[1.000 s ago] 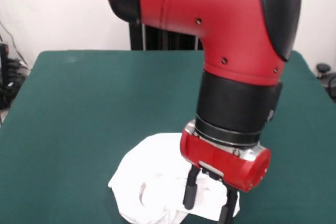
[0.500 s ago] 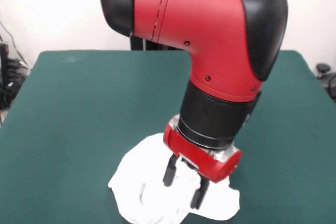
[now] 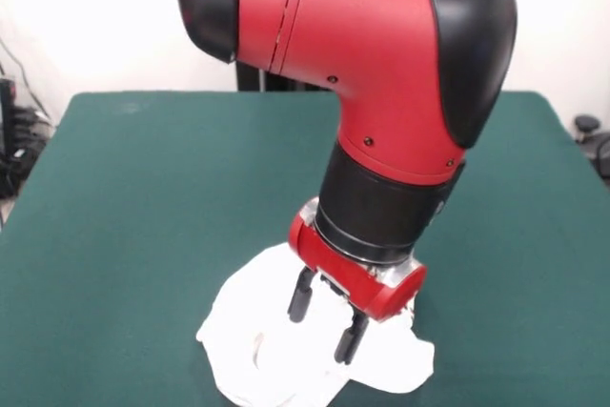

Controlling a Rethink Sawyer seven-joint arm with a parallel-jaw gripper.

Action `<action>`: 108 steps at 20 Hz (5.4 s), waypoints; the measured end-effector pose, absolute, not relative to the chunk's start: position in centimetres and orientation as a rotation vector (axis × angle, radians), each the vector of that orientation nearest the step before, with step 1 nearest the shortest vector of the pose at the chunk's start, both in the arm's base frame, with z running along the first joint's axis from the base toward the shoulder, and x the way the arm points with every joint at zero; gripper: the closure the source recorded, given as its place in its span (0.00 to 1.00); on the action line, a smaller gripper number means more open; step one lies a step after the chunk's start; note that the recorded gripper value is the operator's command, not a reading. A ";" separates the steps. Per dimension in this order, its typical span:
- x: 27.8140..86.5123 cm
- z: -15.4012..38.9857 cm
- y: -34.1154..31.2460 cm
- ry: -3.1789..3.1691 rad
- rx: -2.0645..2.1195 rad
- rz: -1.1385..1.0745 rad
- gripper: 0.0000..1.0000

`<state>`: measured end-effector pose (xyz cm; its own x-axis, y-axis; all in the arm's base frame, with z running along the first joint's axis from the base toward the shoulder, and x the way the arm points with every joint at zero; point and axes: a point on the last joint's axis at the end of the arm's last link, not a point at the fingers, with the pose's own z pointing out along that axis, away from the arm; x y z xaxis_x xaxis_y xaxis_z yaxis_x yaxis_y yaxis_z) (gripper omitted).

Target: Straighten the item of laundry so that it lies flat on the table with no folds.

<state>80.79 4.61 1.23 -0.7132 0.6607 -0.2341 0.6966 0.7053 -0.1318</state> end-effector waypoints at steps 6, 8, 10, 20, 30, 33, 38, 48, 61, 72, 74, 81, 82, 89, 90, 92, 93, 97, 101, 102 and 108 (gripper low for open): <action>80.1 -1.9 4.7 2.740 1.078 -0.306 0.00; 80.0 -2.7 4.7 2.736 1.071 -0.302 0.00; 79.8 -3.9 4.7 2.729 1.058 -0.292 0.00; 79.8 -5.3 4.7 2.690 1.026 -0.265 0.00; 79.3 -5.1 3.7 2.681 1.060 -0.264 1.00; 79.1 -5.0 3.8 2.679 1.075 -0.254 1.00; 78.7 -4.8 3.8 2.681 1.112 -0.238 1.00; 75.2 -0.4 2.4 2.695 1.246 -0.237 1.00; 68.9 12.9 -7.3 2.571 1.541 -0.208 1.00; 66.9 25.5 -13.8 2.417 1.680 -0.141 1.00; 67.0 27.2 -14.2 2.389 1.674 -0.126 1.00; 67.1 30.2 -15.1 2.337 1.672 -0.091 1.00; 67.1 30.4 -15.1 2.335 1.670 -0.089 1.00; 68.8 28.5 -14.6 2.299 1.615 -0.008 1.00; 69.0 28.3 -14.6 2.293 1.608 -0.002 1.00; 69.9 26.5 -14.6 2.258 1.568 0.028 1.00; 70.0 26.1 -14.4 2.256 1.559 0.031 1.00; 70.1 25.3 -13.6 2.270 1.546 0.036 1.00; 69.0 26.6 -11.7 2.364 1.578 0.021 1.00; 68.8 27.0 -11.3 2.383 1.584 0.016 1.00; 65.9 31.1 -10.1 2.515 1.611 -0.067 1.00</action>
<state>65.86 -10.06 31.11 -0.4101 0.8992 -0.1528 0.9060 0.4208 0.0449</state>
